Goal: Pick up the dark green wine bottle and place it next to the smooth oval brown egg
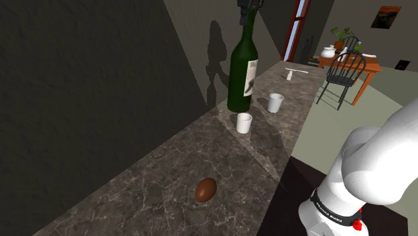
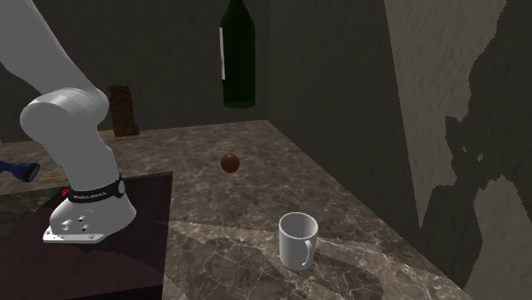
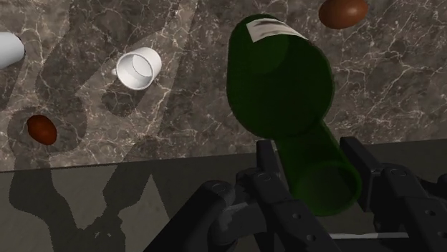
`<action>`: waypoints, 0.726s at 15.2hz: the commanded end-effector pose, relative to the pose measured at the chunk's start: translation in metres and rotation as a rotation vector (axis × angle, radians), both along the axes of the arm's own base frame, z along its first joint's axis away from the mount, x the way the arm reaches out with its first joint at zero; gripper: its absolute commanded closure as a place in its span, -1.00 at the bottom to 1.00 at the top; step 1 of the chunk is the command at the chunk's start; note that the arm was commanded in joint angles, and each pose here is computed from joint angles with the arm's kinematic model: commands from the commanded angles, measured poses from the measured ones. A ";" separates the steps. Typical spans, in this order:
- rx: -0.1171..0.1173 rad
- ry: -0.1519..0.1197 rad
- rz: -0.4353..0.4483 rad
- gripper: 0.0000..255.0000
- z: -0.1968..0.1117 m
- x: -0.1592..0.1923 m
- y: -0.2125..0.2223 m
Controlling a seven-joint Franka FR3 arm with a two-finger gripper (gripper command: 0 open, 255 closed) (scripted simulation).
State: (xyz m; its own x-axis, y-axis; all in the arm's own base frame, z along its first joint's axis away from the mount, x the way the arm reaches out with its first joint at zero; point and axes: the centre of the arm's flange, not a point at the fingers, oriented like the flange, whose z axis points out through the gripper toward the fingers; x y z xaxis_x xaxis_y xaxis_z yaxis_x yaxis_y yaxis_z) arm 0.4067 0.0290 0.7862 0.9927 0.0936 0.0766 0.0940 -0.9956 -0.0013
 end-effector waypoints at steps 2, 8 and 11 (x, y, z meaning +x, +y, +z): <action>0.000 0.001 -0.001 1.00 0.018 -0.025 0.022; 0.000 0.001 -0.001 1.00 0.057 -0.076 0.069; 0.000 0.001 -0.001 1.00 0.066 -0.095 0.086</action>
State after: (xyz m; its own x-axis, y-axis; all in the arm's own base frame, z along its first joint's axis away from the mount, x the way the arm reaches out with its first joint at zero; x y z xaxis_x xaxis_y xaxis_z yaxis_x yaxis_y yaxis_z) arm 0.3187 0.1114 0.8503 0.9927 0.0936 0.0767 0.0939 -0.9956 -0.0014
